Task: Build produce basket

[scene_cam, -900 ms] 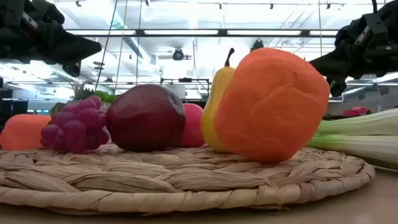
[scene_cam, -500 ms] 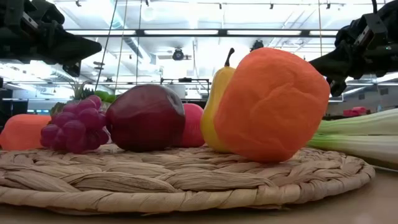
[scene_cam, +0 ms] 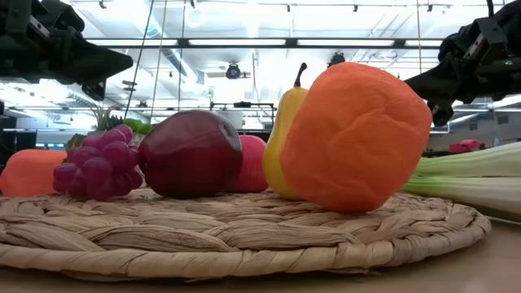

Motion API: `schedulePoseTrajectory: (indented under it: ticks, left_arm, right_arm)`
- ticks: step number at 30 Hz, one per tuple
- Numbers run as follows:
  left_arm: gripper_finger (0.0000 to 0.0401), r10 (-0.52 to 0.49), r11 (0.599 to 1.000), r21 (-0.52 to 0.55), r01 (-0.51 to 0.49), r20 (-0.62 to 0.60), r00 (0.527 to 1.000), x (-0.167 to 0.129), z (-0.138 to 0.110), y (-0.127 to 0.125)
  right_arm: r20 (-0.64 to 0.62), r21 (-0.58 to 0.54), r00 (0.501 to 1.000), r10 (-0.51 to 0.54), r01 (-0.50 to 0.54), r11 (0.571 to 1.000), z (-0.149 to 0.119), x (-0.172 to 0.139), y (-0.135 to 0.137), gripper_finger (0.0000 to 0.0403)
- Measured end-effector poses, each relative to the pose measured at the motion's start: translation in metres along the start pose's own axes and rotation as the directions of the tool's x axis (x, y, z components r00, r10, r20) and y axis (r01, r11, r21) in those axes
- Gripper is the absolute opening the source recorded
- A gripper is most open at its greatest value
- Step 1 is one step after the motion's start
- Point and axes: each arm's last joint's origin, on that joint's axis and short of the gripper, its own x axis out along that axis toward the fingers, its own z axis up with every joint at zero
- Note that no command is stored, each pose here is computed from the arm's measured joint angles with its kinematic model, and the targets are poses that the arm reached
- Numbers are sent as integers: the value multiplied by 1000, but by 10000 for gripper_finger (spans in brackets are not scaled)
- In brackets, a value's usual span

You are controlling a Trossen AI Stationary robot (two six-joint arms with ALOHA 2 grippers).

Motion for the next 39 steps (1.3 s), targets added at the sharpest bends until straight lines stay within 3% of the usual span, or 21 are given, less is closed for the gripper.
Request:
schedulePoseTrajectory:
  ticks: [39]
  left_arm:
    - [30,0,1000,2,0,-4,1000,0,0,0]
  right_arm:
    - [3,0,1000,6,-6,1000,0,0,0,14]
